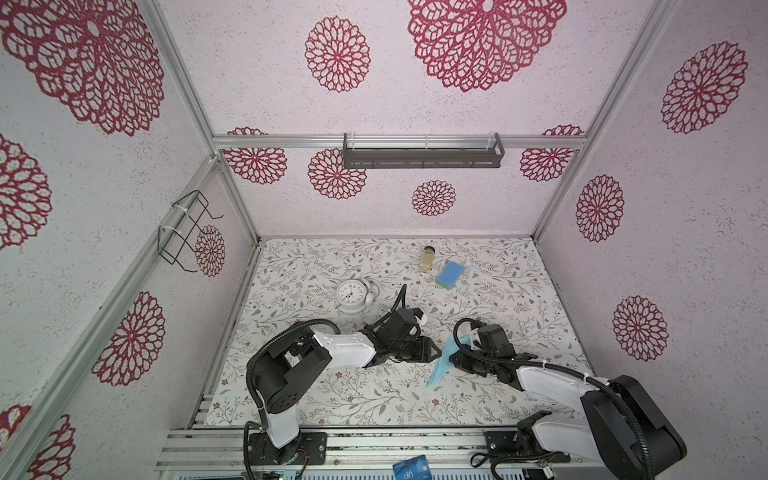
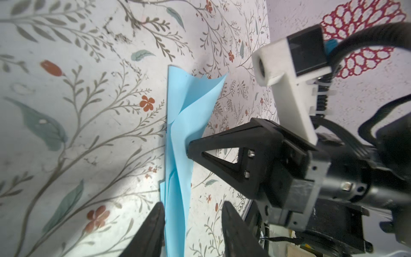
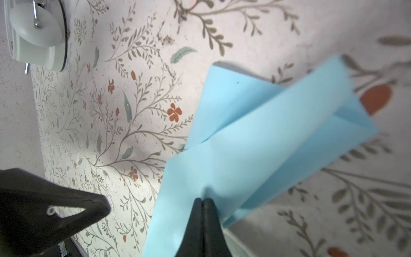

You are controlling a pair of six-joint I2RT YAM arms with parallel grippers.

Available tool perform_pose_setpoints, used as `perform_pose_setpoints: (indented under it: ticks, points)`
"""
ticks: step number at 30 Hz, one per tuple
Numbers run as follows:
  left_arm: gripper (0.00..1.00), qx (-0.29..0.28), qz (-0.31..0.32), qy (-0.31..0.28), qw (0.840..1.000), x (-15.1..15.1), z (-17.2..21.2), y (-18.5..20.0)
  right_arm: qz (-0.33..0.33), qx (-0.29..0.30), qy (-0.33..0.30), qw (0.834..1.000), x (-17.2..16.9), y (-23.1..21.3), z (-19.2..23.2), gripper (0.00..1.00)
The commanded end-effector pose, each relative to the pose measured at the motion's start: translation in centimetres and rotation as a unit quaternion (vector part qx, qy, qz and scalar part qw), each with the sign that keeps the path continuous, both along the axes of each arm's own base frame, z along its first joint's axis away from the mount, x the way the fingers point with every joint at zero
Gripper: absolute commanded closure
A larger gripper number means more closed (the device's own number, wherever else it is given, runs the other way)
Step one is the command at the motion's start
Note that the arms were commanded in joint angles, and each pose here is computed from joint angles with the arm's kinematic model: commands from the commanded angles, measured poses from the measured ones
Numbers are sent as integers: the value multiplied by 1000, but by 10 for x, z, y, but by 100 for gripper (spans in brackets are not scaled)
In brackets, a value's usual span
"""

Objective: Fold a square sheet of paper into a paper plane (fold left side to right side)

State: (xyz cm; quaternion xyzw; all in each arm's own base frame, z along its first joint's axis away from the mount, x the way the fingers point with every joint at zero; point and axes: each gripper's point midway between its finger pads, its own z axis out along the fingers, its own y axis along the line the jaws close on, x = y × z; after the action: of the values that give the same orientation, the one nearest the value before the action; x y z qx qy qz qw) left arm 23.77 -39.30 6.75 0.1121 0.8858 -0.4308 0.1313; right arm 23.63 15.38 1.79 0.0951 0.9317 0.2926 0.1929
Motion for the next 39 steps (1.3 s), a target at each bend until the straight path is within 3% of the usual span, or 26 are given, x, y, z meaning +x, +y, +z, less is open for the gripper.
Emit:
perform_pose_setpoints:
  ticks: [1, 13, 26, 39]
  points:
    - [55, 25, -10, -8, 1000, -7, -1, 7, 6, -6, -1, 1000, -2, -2, -3, 100]
    - [55, 92, -39, -13, 995, -36, -25, 1, 8, -7, 2, 1000, -4, -3, -6, 100]
    - [56, 170, -43, -41, 984, -38, -37, 0, 6, -6, 2, 1000, -6, -4, -6, 100]
    - [64, 225, -50, -38, 972, -44, -57, 5, 10, 8, -3, 1000, -5, 0, 0, 100]
